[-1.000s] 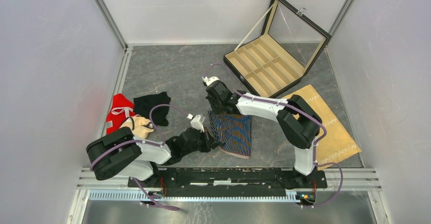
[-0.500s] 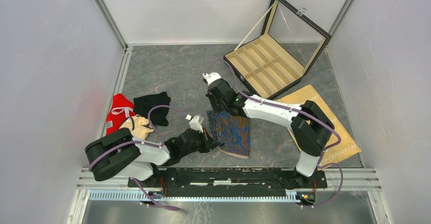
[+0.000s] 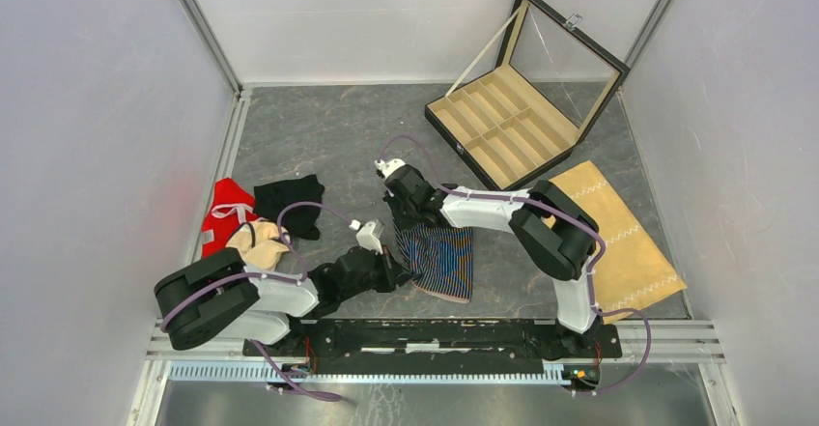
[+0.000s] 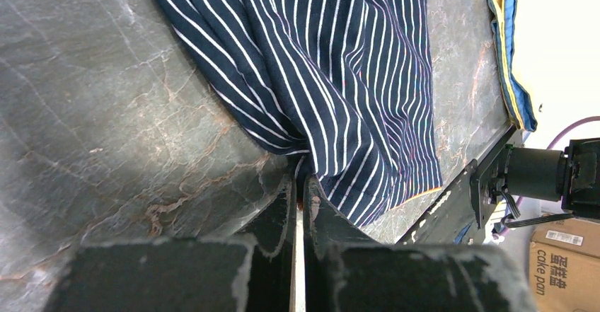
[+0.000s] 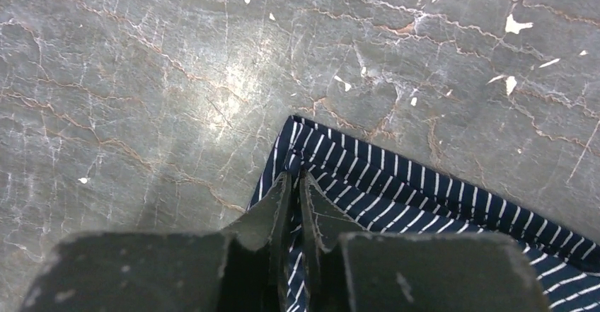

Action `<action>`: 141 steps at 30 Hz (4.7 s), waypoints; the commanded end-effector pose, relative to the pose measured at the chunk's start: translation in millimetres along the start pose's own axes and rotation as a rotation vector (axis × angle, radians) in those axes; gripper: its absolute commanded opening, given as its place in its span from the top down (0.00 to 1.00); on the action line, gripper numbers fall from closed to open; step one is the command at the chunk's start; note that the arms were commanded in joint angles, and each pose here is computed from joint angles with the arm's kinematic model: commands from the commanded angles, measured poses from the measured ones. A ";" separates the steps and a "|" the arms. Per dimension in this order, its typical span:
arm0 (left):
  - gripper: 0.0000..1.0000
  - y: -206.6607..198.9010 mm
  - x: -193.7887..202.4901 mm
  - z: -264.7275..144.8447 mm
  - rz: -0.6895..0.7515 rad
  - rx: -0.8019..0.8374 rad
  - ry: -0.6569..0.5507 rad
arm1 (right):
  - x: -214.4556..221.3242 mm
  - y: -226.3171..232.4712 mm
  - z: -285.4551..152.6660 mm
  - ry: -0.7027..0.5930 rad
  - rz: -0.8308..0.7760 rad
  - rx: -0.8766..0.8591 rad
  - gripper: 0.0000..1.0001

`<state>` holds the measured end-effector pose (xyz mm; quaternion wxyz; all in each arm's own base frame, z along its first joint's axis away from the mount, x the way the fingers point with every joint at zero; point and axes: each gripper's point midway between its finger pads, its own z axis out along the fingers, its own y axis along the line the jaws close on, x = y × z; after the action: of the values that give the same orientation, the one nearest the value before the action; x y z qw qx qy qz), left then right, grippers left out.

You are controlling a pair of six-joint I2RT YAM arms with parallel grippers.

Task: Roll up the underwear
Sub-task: Fold the underwear at the center of the board.

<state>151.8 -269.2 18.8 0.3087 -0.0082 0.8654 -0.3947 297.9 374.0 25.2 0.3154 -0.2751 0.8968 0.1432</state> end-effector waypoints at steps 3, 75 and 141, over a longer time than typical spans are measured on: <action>0.98 44.8 21.8 -12.1 -0.008 -0.155 0.053 | -12.1 9.2 3.9 -0.053 0.013 -0.034 0.80; 0.98 61.5 18.3 -48.2 -0.050 -0.203 0.009 | -52.5 -55.4 13.9 -0.061 0.058 0.333 1.00; 0.98 8.3 -95.2 -71.3 0.487 -0.525 -0.171 | -2.5 -124.4 -87.6 -0.210 0.312 0.227 1.00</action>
<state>176.7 -198.2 72.2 0.4133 0.1103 0.8979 -0.1035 326.5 254.7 79.1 0.3926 -0.0906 0.9031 0.1484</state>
